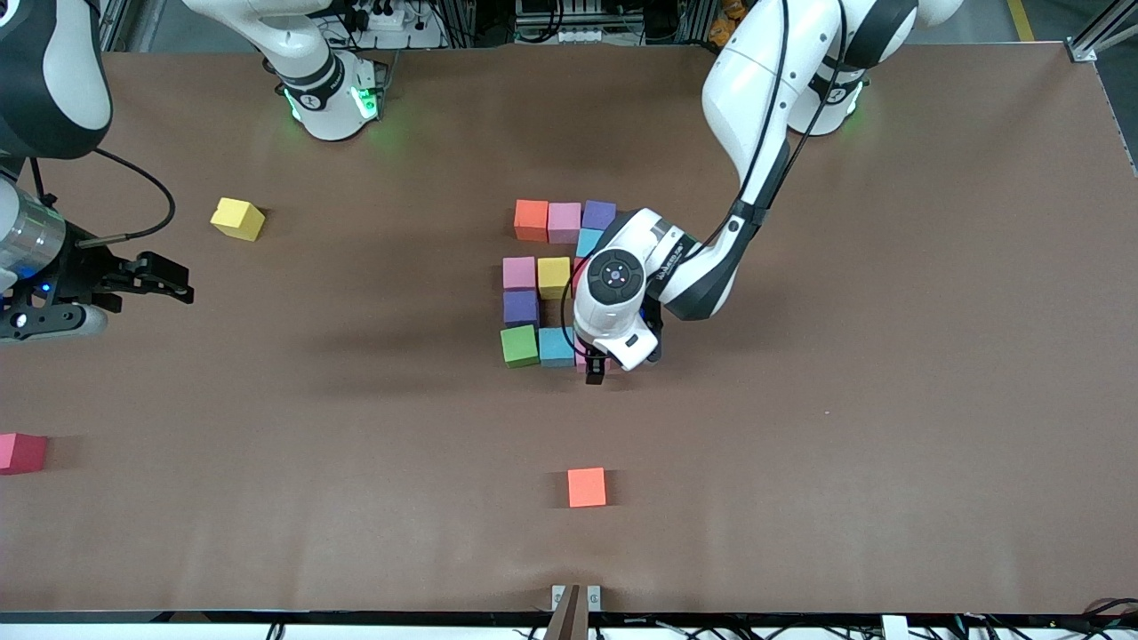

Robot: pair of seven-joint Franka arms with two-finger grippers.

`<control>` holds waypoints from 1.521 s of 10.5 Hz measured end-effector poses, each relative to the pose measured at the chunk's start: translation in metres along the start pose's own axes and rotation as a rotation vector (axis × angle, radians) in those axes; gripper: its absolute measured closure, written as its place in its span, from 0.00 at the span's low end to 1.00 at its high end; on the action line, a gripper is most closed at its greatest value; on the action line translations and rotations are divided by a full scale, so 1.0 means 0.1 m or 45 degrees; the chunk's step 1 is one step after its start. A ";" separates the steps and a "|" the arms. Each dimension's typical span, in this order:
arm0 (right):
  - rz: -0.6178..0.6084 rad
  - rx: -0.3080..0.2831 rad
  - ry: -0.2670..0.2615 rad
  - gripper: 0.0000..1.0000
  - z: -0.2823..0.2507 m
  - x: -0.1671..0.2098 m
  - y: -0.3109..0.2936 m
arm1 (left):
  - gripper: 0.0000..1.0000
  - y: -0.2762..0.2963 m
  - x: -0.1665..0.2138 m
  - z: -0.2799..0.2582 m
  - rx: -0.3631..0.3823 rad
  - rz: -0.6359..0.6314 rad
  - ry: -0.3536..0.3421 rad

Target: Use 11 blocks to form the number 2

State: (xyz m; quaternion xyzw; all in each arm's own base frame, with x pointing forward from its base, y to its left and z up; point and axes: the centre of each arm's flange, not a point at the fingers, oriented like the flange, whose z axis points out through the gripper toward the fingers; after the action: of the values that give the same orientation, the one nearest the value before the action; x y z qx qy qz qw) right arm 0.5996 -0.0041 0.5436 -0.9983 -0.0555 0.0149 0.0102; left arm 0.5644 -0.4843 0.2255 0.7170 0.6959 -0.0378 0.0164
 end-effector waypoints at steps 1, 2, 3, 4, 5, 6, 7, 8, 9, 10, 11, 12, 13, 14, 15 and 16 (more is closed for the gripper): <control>0.000 0.000 0.000 0.00 0.00 0.00 0.00 | 0.00 0.02 0.01 -0.09 -0.006 -0.003 -0.002; 0.000 0.000 0.000 0.00 0.00 0.00 0.00 | 0.00 0.02 0.02 -0.19 -0.006 -0.004 -0.001; 0.000 0.000 0.000 0.00 0.00 0.00 0.00 | 0.00 0.03 0.03 -0.27 -0.005 0.005 0.011; 0.000 0.000 0.000 0.00 0.00 0.00 0.00 | 0.00 0.05 0.06 -0.35 -0.015 0.027 0.021; 0.001 0.000 0.000 0.00 0.00 0.00 0.00 | 0.00 0.12 0.14 -0.46 -0.029 0.045 0.028; 0.001 0.000 0.000 0.00 0.00 0.00 0.01 | 0.00 0.23 0.33 -0.58 -0.020 0.068 0.041; 0.001 0.000 0.000 0.00 0.00 0.00 0.01 | 0.00 0.37 0.57 -0.71 -0.008 0.114 0.048; 0.001 0.000 0.000 0.00 0.00 0.00 0.01 | 0.00 0.54 0.84 -0.90 -0.021 0.157 0.041; 0.002 0.000 0.000 0.00 0.00 0.00 0.01 | 0.00 0.67 1.09 -1.09 -0.035 0.193 0.035; 0.002 0.000 0.000 0.00 0.00 0.00 0.01 | 0.00 0.77 1.32 -1.27 -0.038 0.245 0.035; 0.002 0.000 0.000 0.00 0.00 0.00 0.01 | 0.00 0.84 1.55 -1.43 -0.037 0.301 0.038; 0.002 0.000 0.000 0.00 0.00 0.00 0.01 | 0.00 0.94 1.85 -1.59 -0.037 0.354 0.041; 0.002 0.000 0.000 0.00 0.00 0.00 0.01 | 0.00 1.05 2.21 -1.75 -0.043 0.402 0.043; 0.002 0.000 0.000 0.00 0.00 0.00 0.01 | 0.00 1.15 2.61 -1.93 -0.058 0.448 0.044; 0.002 0.000 0.000 0.00 0.00 0.00 0.01 | 0.00 1.22 2.99 -2.09 -0.073 0.487 0.047; 0.002 0.000 0.000 0.00 0.00 0.00 0.01 | 0.00 1.26 3.31 -2.22 -0.091 0.545 0.061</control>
State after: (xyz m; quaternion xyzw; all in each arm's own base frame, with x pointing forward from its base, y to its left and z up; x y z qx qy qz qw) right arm 0.5997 -0.0051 0.5435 -0.9983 -0.0547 0.0150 0.0102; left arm 0.7071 -0.1416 0.4181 0.8479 0.5290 0.0085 0.0329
